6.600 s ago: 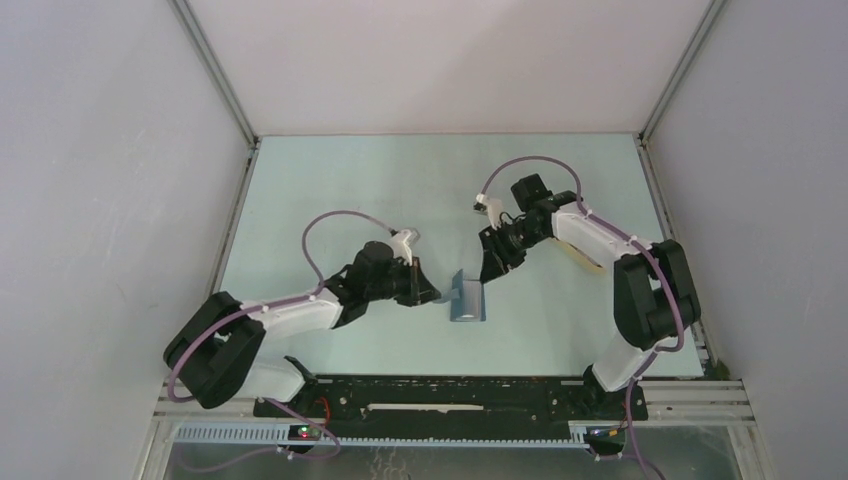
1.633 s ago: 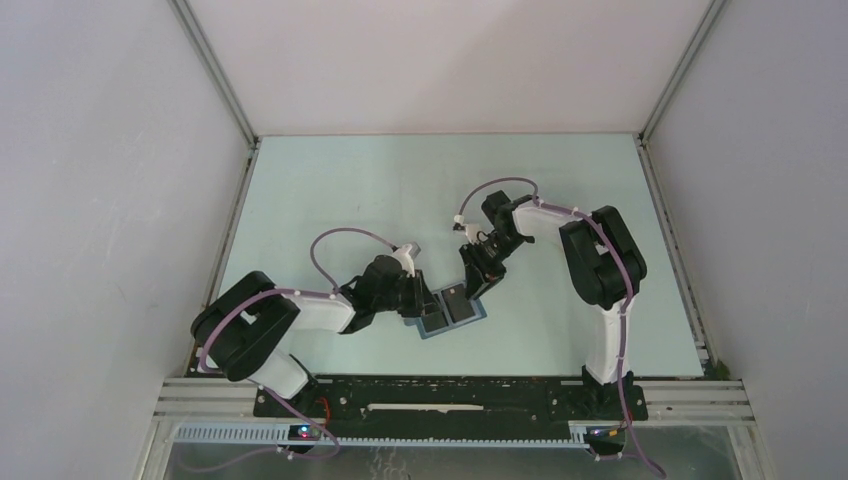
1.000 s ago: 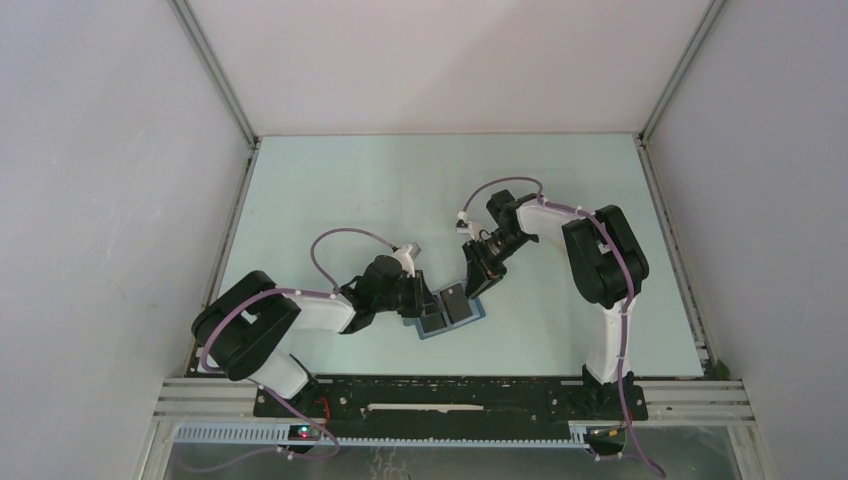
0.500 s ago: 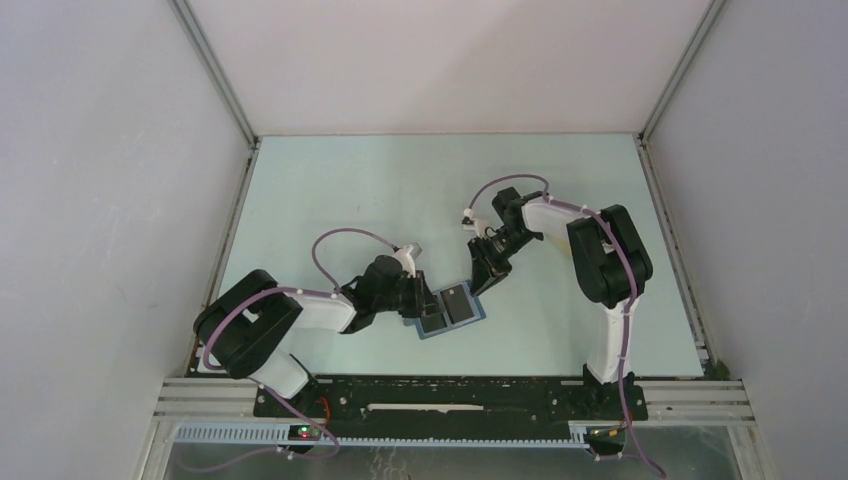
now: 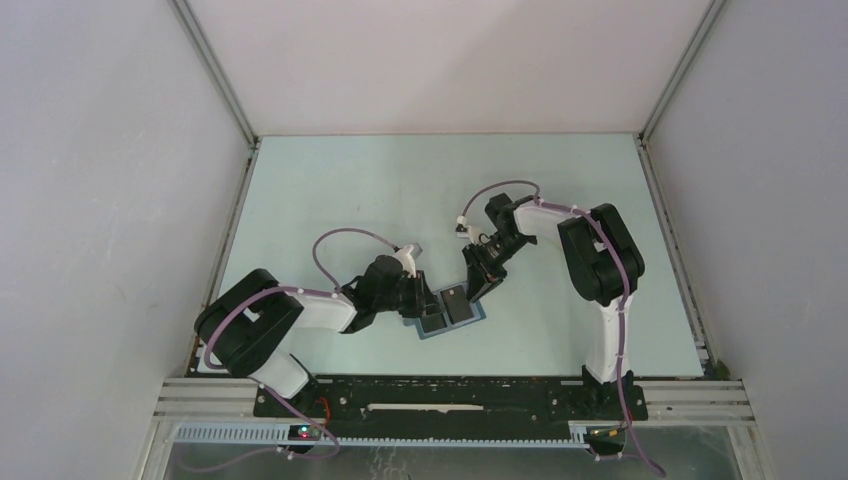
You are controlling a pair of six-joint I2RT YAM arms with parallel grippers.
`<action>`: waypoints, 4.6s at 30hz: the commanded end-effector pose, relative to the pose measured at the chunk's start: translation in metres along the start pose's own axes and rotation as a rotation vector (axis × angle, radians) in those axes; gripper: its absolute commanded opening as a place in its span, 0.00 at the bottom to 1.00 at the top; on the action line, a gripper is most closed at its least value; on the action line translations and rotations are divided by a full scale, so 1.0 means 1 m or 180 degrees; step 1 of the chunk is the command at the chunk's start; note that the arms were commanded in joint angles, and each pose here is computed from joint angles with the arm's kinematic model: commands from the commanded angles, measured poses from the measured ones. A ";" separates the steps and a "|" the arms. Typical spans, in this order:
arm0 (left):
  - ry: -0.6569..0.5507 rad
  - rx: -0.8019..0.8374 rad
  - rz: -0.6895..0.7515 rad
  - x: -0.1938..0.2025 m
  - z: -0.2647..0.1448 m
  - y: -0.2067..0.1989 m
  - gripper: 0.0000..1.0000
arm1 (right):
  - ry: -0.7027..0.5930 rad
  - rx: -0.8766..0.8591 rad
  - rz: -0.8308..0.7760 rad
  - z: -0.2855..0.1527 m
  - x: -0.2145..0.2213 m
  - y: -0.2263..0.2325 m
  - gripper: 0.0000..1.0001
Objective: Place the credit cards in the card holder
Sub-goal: Open the card holder at the center of the board.
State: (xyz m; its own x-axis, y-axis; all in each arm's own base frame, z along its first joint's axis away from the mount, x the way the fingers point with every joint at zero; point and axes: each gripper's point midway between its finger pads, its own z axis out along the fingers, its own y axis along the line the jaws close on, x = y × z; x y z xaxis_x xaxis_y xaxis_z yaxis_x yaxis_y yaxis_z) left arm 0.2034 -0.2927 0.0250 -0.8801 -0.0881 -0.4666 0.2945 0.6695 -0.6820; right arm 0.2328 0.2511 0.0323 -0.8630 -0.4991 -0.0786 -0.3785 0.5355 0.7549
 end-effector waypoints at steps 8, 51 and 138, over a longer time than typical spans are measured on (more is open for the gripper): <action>-0.0069 0.0134 0.0104 -0.014 0.006 -0.016 0.22 | 0.0014 0.0081 -0.0003 0.001 -0.003 -0.003 0.35; -0.0300 0.0504 -0.0047 -0.023 -0.011 -0.023 0.73 | 0.0026 -0.1372 0.0164 0.004 -0.004 0.065 0.26; -0.0647 0.0138 -0.0274 -0.022 -0.043 0.007 0.55 | 0.0327 -0.1444 -0.0245 0.034 0.003 0.100 0.51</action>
State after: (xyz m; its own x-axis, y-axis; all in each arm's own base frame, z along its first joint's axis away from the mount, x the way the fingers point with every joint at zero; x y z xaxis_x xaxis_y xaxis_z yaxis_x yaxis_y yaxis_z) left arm 0.2104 -0.2676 0.0608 -0.8252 -0.2796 -0.4908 0.2630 0.5787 -0.7720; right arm 0.1776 0.3197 0.0788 -0.7999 -0.5973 -0.0583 -0.2150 0.1944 0.9571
